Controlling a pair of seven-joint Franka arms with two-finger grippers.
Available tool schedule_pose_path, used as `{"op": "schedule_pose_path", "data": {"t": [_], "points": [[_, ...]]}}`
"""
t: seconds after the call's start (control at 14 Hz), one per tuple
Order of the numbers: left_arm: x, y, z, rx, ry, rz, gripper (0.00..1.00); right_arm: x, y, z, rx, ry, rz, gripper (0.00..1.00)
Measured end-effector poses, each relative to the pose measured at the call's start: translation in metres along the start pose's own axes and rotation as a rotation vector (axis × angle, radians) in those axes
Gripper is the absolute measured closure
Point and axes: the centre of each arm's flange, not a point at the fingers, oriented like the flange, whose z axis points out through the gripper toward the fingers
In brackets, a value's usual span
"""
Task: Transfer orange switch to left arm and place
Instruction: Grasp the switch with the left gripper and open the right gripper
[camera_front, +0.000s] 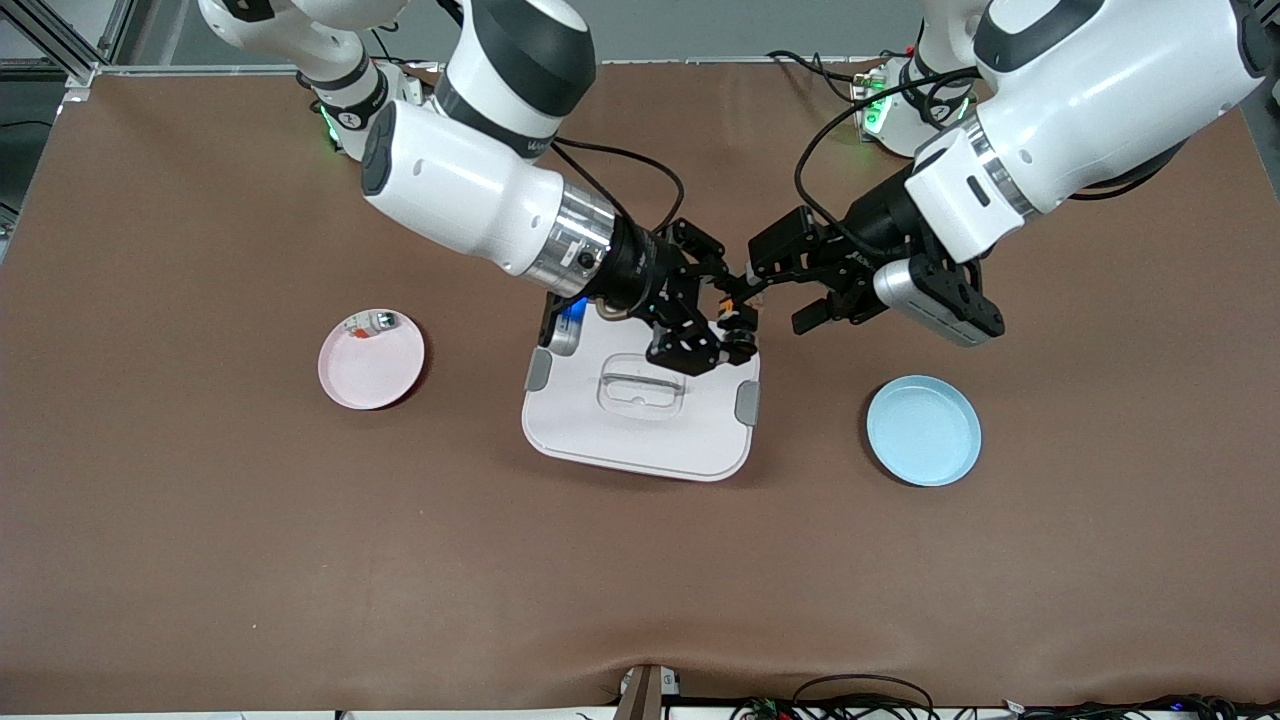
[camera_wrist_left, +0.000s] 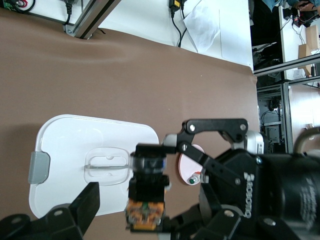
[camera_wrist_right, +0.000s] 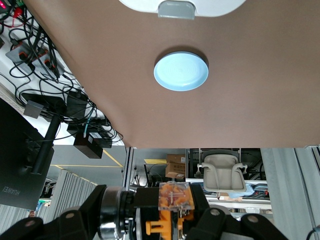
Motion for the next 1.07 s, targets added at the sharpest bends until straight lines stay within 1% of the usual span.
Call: {"op": "schedule_pose_path", "data": {"t": [0.14,0.29,0.57,0.64,0.71,0.86,1.07], "points": [[0.001,-0.002,0.002,0.001,-0.003,-0.002,0.13,-0.002,0.003,0.006,0.004,-0.004,0.003,0.27],[0.001,-0.002,0.003,0.001,-0.003,-0.001,0.15,0.000,0.004,0.013,0.021,-0.009,0.004,0.27],[-0.003,0.001,0.013,0.004,-0.022,0.005,0.18,0.003,0.003,0.018,0.023,-0.007,0.005,0.27],[-0.002,-0.001,0.014,0.007,-0.024,0.005,0.21,0.003,0.002,0.018,0.023,-0.007,0.005,0.27],[-0.002,-0.004,0.015,0.013,-0.030,0.007,0.21,0.001,0.003,0.017,0.024,-0.010,0.003,0.27],[-0.003,-0.008,0.017,0.029,-0.052,0.009,0.22,-0.008,0.002,0.010,0.037,-0.028,-0.008,0.27],[-0.004,-0.009,0.018,0.033,-0.057,0.009,0.23,-0.018,0.000,0.001,0.050,-0.046,-0.016,0.27]]}}
